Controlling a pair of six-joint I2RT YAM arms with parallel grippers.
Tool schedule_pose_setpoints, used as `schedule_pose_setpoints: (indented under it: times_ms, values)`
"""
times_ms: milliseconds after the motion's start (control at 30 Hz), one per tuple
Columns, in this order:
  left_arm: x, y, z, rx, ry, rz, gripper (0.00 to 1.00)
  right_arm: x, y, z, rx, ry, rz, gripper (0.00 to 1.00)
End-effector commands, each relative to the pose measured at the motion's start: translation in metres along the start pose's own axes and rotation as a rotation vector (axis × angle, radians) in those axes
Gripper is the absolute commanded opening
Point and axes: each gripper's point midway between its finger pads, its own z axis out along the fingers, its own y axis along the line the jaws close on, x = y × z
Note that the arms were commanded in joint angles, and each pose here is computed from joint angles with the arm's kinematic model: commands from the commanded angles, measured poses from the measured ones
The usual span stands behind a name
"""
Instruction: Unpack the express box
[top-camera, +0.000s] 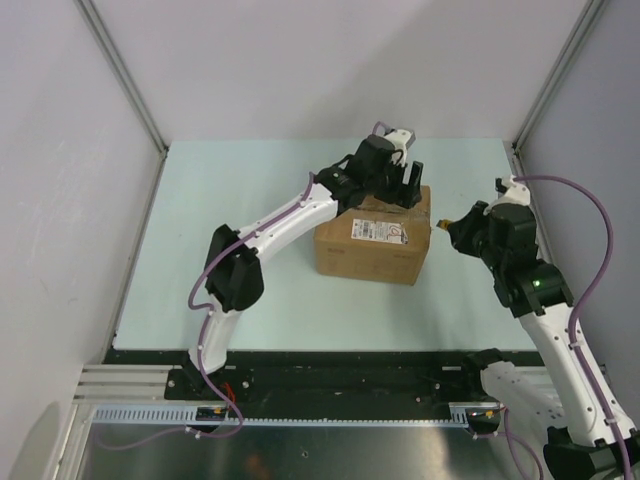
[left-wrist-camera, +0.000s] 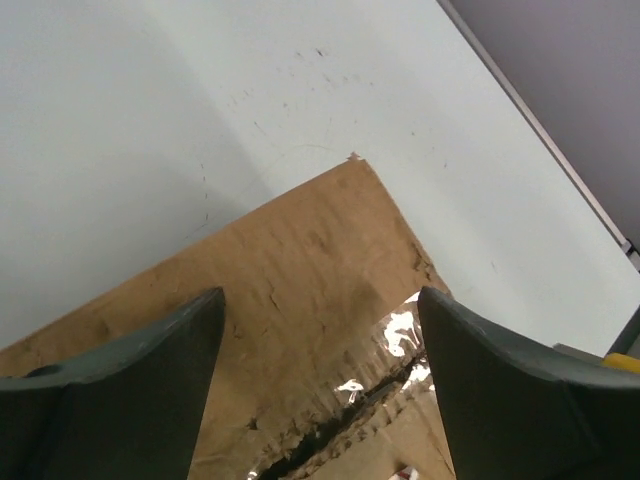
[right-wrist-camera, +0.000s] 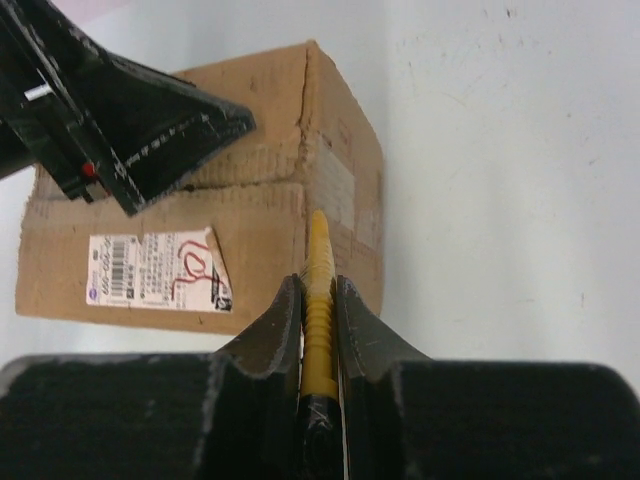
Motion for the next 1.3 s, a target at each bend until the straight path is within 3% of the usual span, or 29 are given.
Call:
schedule_pose_setpoints:
  times_ms: [0, 167, 333, 500, 667, 867, 1267]
  values:
    - [-0.006, 0.004, -0.031, -0.022, 0.060, 0.073, 0.86, -0.030, 0.013, 0.008, -0.029, -0.105, 0.042, 0.00]
    - [-0.037, -0.015, -0.060, 0.038, -0.012, 0.099, 0.86, -0.032, 0.019, 0.023, -0.044, -0.102, 0.035, 0.00]
    - [-0.034, -0.031, -0.081, 0.097, -0.006, 0.106, 0.66, -0.033, 0.018, 0.036, -0.030, -0.099, 0.015, 0.00]
    - [-0.007, -0.053, -0.093, 0.185, 0.056, 0.142, 0.54, -0.023, 0.020, 0.041, -0.041, -0.056, -0.010, 0.00]
    - [0.055, -0.053, -0.093, 0.220, 0.197, 0.153, 0.44, -0.007, 0.014, 0.040, -0.026, 0.007, -0.033, 0.00]
    - [0.108, -0.024, -0.081, 0.135, 0.307, 0.137, 0.41, 0.003, 0.007, 0.037, -0.011, 0.042, -0.059, 0.00]
    - [0.127, -0.010, -0.079, 0.043, 0.342, 0.042, 0.40, 0.009, 0.013, -0.002, -0.108, 0.060, -0.097, 0.00]
